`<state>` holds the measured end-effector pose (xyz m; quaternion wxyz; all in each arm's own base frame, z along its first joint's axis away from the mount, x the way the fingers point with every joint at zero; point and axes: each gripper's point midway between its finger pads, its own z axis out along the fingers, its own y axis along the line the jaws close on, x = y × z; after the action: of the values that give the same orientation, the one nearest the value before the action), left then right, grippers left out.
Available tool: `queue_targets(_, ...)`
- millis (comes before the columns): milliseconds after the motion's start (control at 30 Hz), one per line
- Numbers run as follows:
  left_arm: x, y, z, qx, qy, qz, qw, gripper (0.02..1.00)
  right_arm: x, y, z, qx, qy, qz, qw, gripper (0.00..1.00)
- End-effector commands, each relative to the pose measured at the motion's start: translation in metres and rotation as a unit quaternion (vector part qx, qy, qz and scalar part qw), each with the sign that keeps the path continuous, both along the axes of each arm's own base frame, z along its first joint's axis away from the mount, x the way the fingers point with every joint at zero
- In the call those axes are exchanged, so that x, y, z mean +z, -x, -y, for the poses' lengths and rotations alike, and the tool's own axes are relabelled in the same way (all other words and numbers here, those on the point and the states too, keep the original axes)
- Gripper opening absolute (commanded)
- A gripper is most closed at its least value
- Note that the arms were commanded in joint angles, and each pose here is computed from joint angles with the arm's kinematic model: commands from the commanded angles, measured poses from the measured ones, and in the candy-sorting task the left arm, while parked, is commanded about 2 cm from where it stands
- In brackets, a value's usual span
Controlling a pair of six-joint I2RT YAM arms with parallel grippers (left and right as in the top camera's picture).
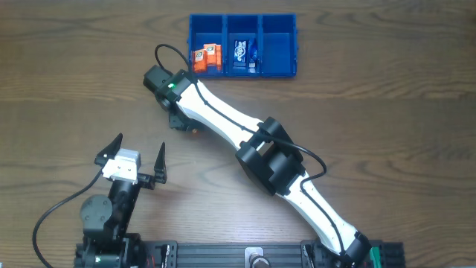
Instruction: Sort Candies Into Trays
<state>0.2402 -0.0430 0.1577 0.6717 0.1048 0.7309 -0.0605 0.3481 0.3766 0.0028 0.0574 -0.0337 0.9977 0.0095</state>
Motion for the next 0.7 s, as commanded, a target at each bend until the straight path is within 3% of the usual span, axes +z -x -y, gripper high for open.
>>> queue_targets(33,-0.016,0.001,0.003,-0.011,-0.008,-0.02,1.0,0.998,0.002,-0.003,0.006,0.005,0.007,0.001,1.0,0.156)
queue_targets(267,-0.016,0.001,0.003,-0.011,-0.008,-0.02,1.0,0.998,0.162,-0.073,0.094,-0.024,0.01,0.164,0.986,0.141)
queue_targets(367,-0.016,0.001,0.003,-0.011,-0.008,-0.02,1.0,0.998,0.196,-0.105,0.143,-0.046,0.009,0.205,0.978,0.141)
queue_targets(500,-0.016,0.001,0.003,-0.011,-0.008,-0.02,1.0,0.998,0.192,-0.16,0.223,-0.088,0.031,0.227,0.969,0.141)
queue_targets(700,-0.016,0.001,0.003,-0.011,-0.008,-0.02,1.0,0.998,0.145,-0.19,0.244,-0.097,0.037,0.21,0.972,0.143)
